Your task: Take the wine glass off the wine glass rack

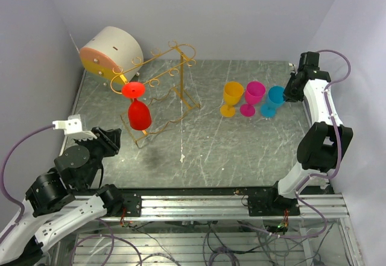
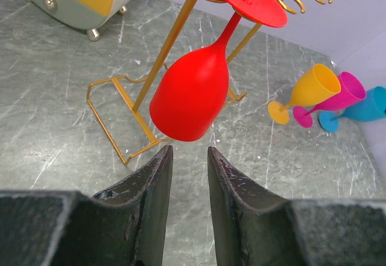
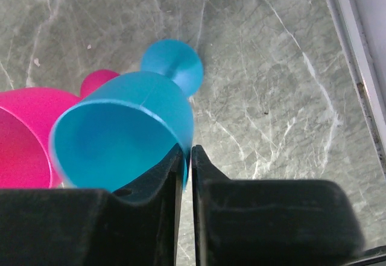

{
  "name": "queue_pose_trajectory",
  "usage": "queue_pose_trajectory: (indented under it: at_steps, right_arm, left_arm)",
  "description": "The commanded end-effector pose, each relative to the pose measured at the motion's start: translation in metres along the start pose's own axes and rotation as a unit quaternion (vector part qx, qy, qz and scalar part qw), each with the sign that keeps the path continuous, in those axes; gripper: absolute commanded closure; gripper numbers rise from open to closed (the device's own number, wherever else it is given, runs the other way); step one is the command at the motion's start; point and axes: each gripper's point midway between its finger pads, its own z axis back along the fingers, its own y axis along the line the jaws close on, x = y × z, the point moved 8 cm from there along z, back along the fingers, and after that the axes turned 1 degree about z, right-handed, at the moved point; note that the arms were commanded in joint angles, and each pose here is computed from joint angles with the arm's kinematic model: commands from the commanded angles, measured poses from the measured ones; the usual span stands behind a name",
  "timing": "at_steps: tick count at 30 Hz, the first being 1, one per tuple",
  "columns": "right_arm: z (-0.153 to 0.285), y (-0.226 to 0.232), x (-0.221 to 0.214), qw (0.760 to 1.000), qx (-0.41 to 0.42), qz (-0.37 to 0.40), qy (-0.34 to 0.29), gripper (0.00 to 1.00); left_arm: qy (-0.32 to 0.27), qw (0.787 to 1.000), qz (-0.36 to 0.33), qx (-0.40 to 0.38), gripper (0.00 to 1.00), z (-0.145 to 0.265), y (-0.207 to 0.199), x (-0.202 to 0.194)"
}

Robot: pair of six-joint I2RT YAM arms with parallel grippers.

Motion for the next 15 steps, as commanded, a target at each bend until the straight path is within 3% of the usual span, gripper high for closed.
queue_pose_trajectory:
  at_steps: [1,7,15]
  right_arm:
    - [0.010,0.002,0.004,1.000,0.023,0.000,-0.015,0.85]
    - [0.027,0.008,0.011,0.998,0.054,-0.003,-0.033,0.76]
    - [0.098,0.018,0.027,0.992,0.066,0.010,-0.109,0.73]
  left_arm:
    - [-0.013,1.000,0.011,0.015,0.60,0.002,0.005,0.003]
    - [-0.017,0.999,0.020,0.023,0.59,0.005,0.010,0.003]
    - [-0.032,0.997,0.038,0.052,0.59,0.009,0.019,0.006]
